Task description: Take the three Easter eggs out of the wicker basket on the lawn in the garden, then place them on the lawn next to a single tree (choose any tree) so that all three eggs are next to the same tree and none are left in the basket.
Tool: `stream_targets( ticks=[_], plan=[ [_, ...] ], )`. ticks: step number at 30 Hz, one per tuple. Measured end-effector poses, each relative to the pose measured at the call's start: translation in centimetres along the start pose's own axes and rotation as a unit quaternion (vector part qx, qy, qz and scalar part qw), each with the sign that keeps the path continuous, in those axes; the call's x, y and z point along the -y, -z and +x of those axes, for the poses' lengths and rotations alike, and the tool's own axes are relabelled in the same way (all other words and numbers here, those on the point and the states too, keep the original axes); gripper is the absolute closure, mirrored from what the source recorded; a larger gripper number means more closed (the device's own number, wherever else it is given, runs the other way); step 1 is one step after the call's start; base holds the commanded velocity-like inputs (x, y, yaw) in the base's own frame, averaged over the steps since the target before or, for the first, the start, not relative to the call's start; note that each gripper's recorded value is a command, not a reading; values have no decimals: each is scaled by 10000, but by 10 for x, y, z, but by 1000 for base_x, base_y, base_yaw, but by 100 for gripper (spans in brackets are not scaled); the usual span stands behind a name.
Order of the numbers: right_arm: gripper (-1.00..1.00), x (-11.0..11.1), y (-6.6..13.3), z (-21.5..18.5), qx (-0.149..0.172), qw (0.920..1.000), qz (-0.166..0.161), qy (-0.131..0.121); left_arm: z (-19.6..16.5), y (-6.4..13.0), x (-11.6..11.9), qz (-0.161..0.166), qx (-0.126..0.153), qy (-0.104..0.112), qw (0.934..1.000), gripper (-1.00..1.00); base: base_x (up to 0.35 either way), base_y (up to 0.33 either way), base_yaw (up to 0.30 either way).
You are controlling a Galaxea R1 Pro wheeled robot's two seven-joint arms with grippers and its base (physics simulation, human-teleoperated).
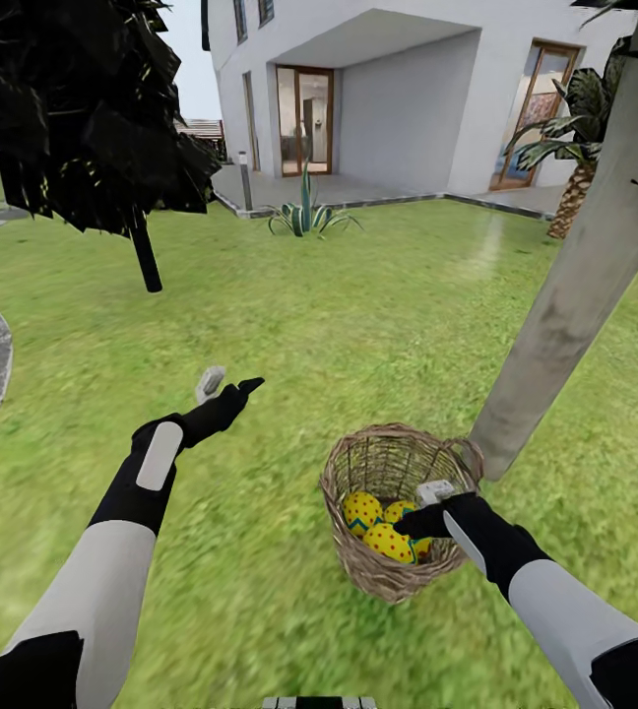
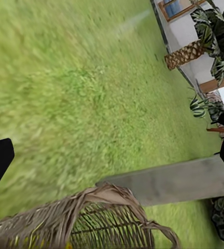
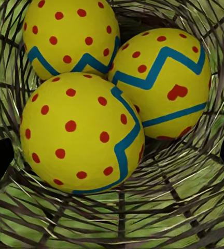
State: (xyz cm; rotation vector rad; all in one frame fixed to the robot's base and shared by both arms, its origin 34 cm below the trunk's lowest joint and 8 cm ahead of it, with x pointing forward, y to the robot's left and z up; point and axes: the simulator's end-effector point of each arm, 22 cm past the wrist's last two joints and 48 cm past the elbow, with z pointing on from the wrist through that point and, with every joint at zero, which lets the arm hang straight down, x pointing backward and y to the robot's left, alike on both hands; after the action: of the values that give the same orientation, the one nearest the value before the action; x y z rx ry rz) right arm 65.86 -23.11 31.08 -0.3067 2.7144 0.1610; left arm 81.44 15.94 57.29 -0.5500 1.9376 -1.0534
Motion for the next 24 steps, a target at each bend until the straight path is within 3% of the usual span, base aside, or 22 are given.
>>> stream_targets(
  ticks=[3, 5, 10, 14, 19, 24],
  plan=[
    [-100, -15, -5, 5, -3, 9994, -360, 9, 5, -1, -6, -5, -2, 5, 10000, -100, 0, 0, 0],
    [-100, -16, -8, 8, -20, 9992, -411, 9, 7, -2, -11, -20, -12, 14, 10000, -100, 0, 0, 0],
    [-100, -17, -17, 15, -99, 9990, -440, -7, 14, -7, -24, -92, -65, 64, 9999, -100, 0, 0, 0],
    [-100, -16, -9, -18, 261, 9987, -442, -6, 19, 1, -53, -329, -90, 136, 9993, -100, 0, 0, 0],
    [-100, -21, -5, -26, 286, 9984, -469, 122, 27, 11, -83, -544, -186, 185, 9982, -100, 0, 0, 0],
    [-100, -22, -3, -31, 325, 9983, -474, 124, 16, 19, -94, -641, -134, 132, 9978, -100, 0, 0, 0]
  ],
)
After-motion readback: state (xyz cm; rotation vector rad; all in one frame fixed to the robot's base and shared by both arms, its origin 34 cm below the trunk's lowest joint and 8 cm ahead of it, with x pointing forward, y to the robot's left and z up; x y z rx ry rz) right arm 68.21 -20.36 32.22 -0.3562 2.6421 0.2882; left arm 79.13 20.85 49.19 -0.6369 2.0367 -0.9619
